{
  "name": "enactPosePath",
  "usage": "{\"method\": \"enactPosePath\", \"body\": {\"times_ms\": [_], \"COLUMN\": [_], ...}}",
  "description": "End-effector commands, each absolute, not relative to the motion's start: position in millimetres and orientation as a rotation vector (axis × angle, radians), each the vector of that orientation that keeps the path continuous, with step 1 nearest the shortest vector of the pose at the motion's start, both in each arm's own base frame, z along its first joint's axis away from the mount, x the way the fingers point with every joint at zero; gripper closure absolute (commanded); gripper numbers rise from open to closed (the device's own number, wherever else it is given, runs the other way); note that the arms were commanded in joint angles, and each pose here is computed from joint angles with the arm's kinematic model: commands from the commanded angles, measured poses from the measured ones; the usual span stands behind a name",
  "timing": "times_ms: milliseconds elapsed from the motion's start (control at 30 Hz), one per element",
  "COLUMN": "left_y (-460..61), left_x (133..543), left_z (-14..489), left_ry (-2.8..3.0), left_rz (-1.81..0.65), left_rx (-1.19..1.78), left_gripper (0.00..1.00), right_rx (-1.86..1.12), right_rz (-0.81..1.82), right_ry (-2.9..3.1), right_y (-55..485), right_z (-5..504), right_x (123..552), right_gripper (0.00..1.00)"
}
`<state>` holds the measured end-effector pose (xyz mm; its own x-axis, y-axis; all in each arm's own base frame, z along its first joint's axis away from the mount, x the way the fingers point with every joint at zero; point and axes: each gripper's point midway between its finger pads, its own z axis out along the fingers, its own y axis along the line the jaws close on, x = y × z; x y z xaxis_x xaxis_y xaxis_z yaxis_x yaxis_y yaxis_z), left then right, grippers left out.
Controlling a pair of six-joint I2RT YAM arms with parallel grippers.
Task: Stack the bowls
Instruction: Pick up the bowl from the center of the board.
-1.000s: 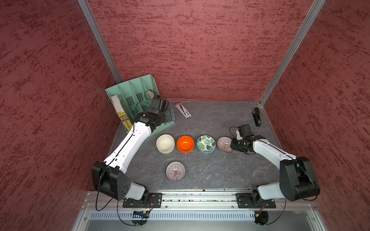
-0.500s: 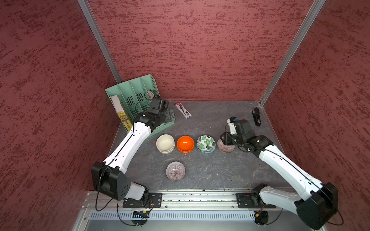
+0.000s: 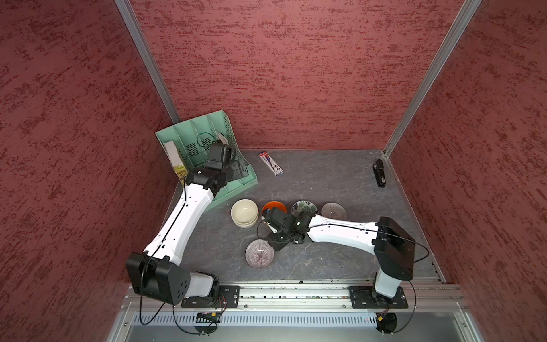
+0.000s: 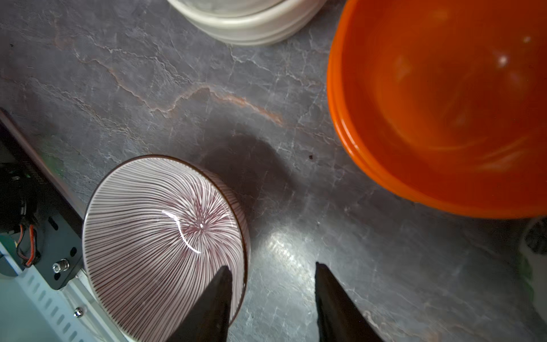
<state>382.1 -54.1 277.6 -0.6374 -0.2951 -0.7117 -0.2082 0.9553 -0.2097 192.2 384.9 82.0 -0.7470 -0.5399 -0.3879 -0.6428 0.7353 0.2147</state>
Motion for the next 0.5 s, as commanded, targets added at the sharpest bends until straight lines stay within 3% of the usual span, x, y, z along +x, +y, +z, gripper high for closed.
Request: {"method": "enactPosePath", "body": {"times_ms": [0, 467], "left_y": [-49.2, -49.7], "left_x": [375.2, 378.2], "left_z": [276.5, 271.9], "left_ry": [2.287, 2.292], "left_rz": [-0.142, -0.159], "left_rx": [-0.362, -0.365], "left_gripper": [0.00, 0.00], "right_rx": [-0.885, -0.951], "right_rz": [0.494, 0.539], "right_ry": [2.594, 2.631], "right_y": [391.9, 413.2], "right_z": [98.2, 68.6], "right_x": [199.1, 178.1], "right_gripper": [0.52, 0.52]}}
